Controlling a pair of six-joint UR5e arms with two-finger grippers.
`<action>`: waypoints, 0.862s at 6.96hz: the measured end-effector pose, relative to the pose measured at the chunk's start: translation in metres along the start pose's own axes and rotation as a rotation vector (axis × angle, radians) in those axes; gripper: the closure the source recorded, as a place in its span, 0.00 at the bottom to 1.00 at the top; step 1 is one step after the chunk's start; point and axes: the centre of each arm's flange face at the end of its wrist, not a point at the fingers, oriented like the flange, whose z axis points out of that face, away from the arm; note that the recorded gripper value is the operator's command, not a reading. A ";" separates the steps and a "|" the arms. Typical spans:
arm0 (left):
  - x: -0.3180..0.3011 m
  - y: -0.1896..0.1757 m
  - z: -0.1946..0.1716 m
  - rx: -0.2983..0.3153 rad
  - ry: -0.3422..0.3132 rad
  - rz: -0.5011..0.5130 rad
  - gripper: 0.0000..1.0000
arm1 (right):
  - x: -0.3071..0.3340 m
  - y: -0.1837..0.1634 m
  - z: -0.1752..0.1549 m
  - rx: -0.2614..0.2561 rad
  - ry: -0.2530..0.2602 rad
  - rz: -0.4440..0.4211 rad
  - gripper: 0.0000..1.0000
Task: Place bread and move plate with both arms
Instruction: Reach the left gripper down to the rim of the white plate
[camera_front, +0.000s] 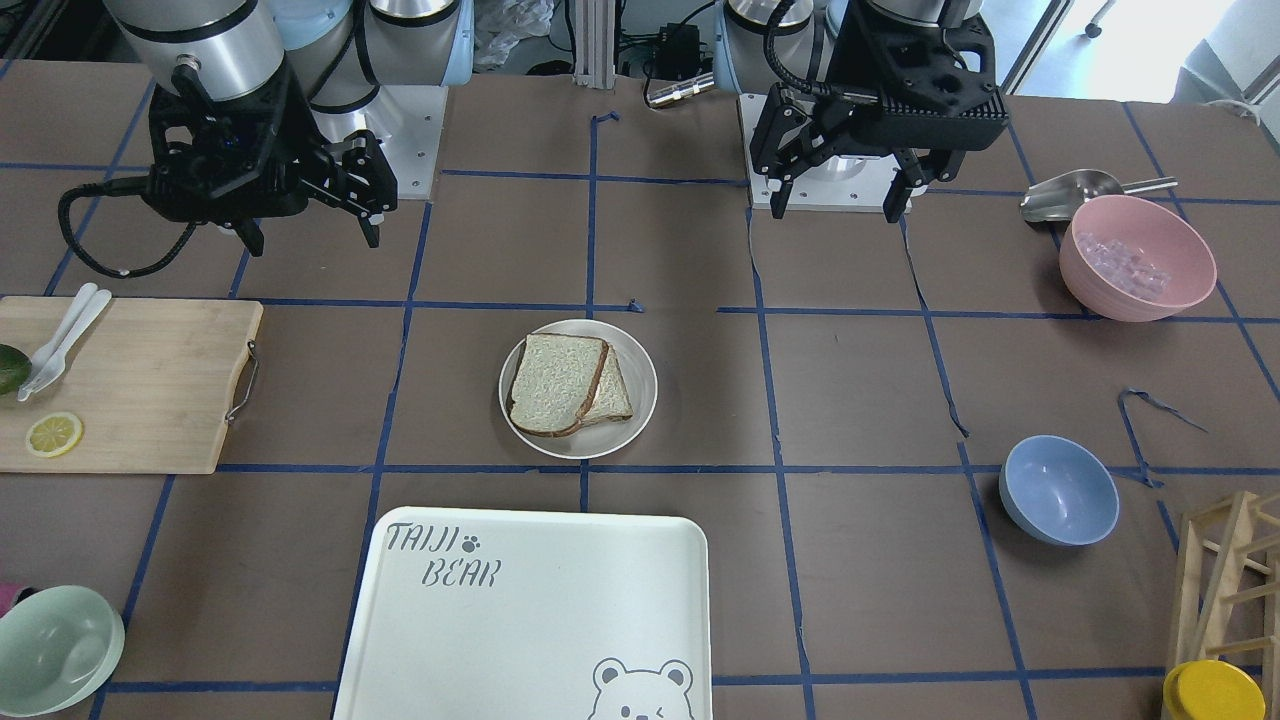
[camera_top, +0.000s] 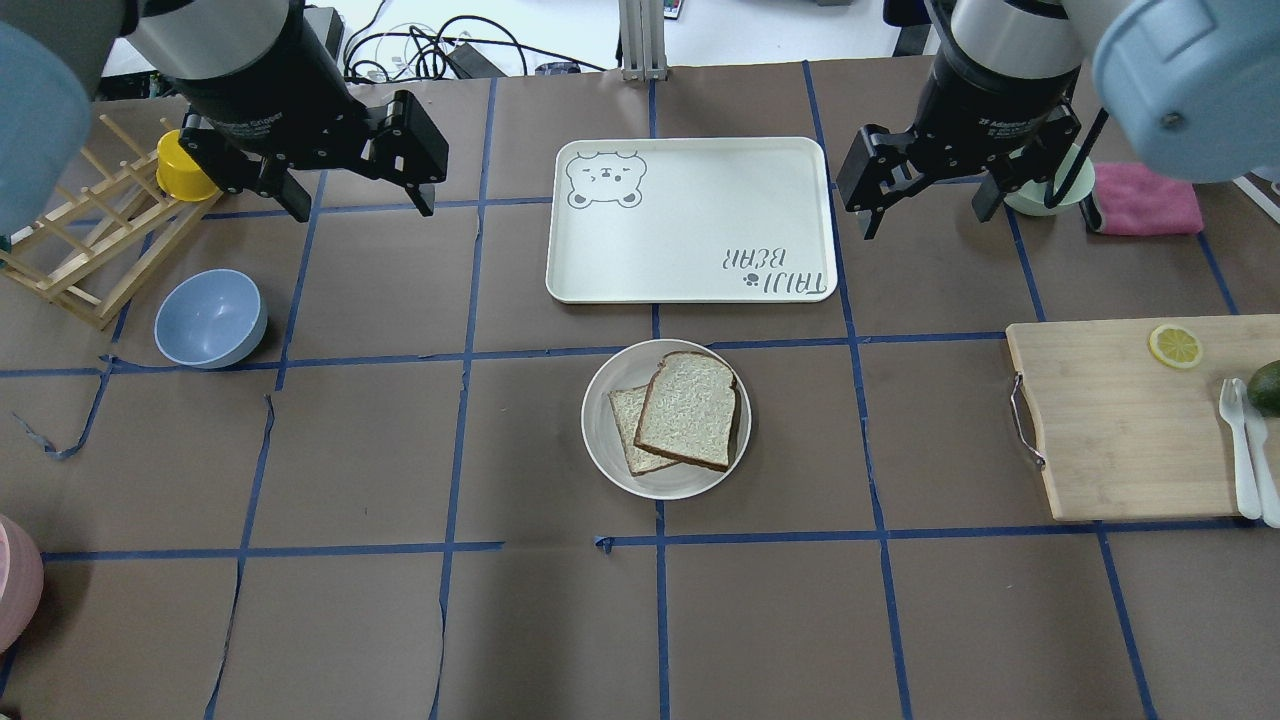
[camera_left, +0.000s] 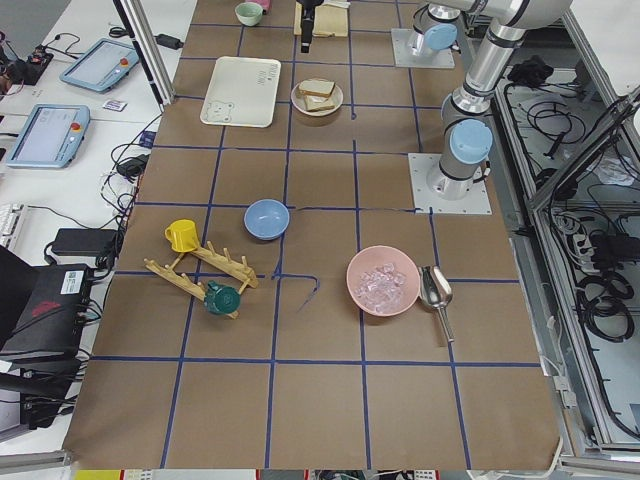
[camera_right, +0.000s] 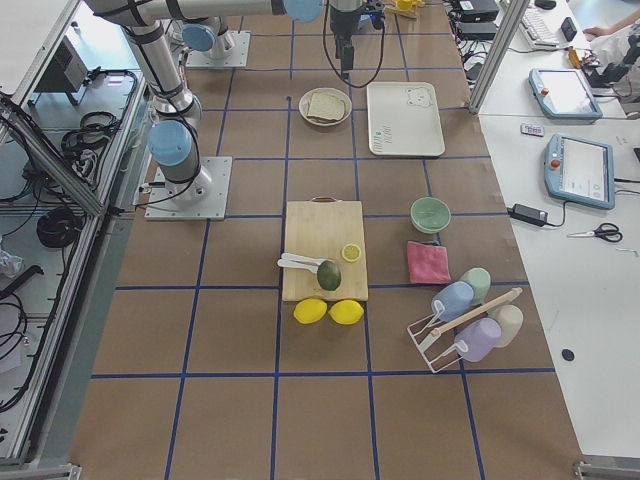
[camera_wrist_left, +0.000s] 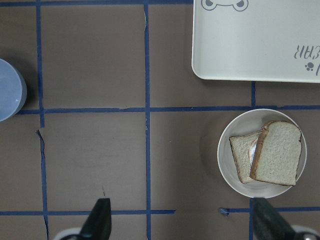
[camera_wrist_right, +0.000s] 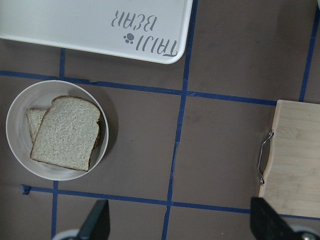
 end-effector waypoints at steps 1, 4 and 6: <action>0.000 -0.002 0.007 -0.015 -0.002 -0.002 0.00 | 0.000 0.003 0.000 -0.008 -0.001 0.001 0.00; 0.022 -0.012 0.107 -0.183 0.020 -0.104 0.00 | -0.001 0.005 -0.002 -0.010 -0.003 0.008 0.00; 0.047 0.002 0.198 -0.224 0.031 -0.104 0.00 | -0.001 0.004 -0.003 -0.002 0.001 0.010 0.00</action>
